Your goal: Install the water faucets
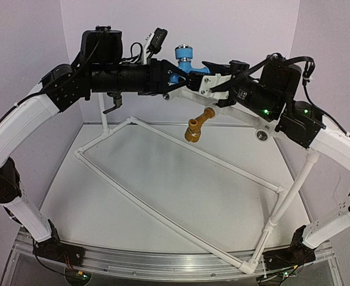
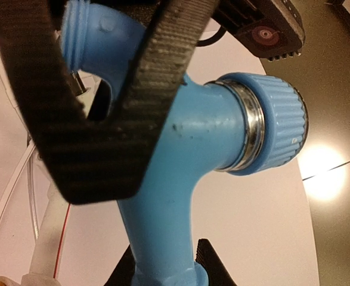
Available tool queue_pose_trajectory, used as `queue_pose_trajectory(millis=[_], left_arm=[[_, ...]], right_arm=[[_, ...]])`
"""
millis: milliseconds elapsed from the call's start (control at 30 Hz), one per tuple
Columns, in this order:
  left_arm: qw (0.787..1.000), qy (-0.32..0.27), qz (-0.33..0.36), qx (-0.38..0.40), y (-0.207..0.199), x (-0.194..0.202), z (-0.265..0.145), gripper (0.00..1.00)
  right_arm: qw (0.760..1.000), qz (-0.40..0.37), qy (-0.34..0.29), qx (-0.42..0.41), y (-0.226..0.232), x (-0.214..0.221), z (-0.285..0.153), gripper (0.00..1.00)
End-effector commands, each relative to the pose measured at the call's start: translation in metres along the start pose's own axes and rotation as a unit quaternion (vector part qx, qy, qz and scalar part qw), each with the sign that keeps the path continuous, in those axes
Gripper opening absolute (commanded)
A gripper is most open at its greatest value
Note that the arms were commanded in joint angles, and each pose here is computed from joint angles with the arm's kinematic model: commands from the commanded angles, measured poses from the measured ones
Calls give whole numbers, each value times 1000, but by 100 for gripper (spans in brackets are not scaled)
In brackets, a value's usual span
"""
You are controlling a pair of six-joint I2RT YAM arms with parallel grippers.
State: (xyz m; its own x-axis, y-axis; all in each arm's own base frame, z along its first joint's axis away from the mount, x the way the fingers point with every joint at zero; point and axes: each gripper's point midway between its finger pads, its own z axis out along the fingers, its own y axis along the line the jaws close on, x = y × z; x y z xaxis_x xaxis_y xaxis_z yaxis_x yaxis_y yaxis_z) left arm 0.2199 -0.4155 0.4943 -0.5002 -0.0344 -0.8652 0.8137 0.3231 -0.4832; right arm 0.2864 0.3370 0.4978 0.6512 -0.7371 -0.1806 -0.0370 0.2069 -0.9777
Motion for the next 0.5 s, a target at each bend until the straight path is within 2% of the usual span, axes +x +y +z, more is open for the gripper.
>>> queue_pose_trajectory(millis=[0, 467], left_arm=[[998, -66, 8, 18, -12, -33, -8, 37], [998, -63, -5, 27, -9, -31, 10, 21]], right_arm=[[999, 23, -21, 43, -29, -12, -1, 0], [998, 33, -27, 51, -29, -21, 4, 0]])
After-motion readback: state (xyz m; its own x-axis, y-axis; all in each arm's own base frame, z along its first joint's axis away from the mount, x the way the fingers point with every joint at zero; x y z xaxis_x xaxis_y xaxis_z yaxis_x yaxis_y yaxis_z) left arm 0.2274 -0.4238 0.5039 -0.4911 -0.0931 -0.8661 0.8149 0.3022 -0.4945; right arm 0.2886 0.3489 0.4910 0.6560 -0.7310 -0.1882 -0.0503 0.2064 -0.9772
